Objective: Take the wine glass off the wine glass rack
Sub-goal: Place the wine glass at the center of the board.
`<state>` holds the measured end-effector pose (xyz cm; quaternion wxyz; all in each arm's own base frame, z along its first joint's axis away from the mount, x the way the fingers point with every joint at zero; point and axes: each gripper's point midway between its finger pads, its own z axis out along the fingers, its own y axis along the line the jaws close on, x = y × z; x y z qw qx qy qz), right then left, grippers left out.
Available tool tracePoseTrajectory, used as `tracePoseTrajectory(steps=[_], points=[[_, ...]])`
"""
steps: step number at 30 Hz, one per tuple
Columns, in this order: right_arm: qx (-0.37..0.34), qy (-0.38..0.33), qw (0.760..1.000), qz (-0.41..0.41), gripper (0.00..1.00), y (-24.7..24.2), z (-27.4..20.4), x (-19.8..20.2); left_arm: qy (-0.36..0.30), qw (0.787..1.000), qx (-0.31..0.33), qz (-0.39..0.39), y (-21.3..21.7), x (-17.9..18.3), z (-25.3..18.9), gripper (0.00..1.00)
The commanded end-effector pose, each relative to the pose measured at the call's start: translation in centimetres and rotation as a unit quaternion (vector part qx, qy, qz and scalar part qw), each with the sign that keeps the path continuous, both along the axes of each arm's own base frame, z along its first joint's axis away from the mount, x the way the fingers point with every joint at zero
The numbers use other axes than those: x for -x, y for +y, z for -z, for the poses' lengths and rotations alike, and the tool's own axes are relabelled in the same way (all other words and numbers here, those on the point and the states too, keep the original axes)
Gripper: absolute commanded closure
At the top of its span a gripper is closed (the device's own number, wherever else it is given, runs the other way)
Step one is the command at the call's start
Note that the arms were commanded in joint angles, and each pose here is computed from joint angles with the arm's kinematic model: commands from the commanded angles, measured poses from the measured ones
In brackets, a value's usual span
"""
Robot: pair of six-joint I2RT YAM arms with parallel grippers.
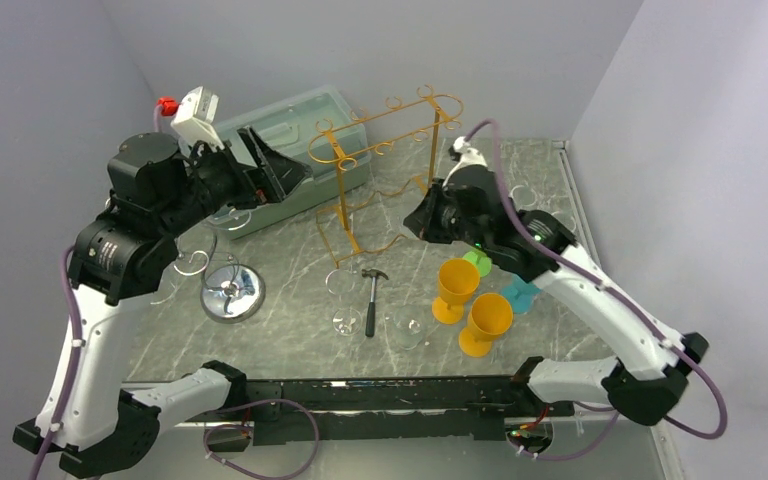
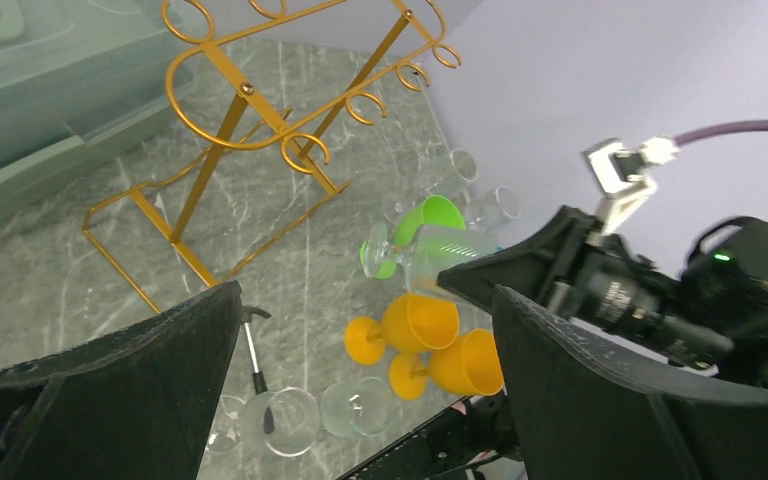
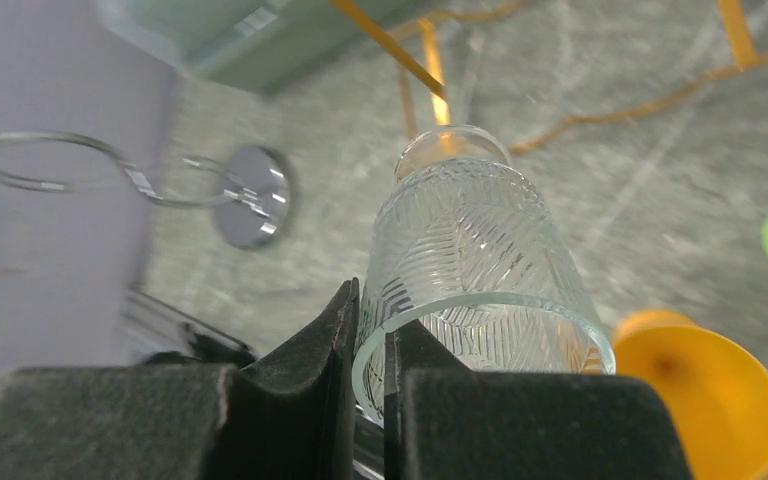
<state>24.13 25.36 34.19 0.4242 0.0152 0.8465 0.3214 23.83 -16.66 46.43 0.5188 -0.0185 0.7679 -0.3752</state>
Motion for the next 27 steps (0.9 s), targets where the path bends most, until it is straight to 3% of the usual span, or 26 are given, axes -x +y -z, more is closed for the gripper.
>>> tracePoseTrajectory(steps=[1, 14, 27], points=[[0.101, 0.024, 0.994, 0.014, 1.0, -1.5, 3.4, -0.8, -0.046, 0.998, -0.033, -0.01, 1.6, 1.2, -1.7, 0.01], [0.186, 0.101, 0.977, 0.0, 1.0, 1.0, 12.3, -2.3, -0.067, 0.995, -0.066, -0.023, 2.8, 1.8, -1.9, 0.0], [0.226, 0.134, 0.965, 0.003, 1.0, 1.3, 16.9, -3.0, -0.063, 0.995, -0.073, -0.03, 3.1, 1.6, -1.2, 0.0]])
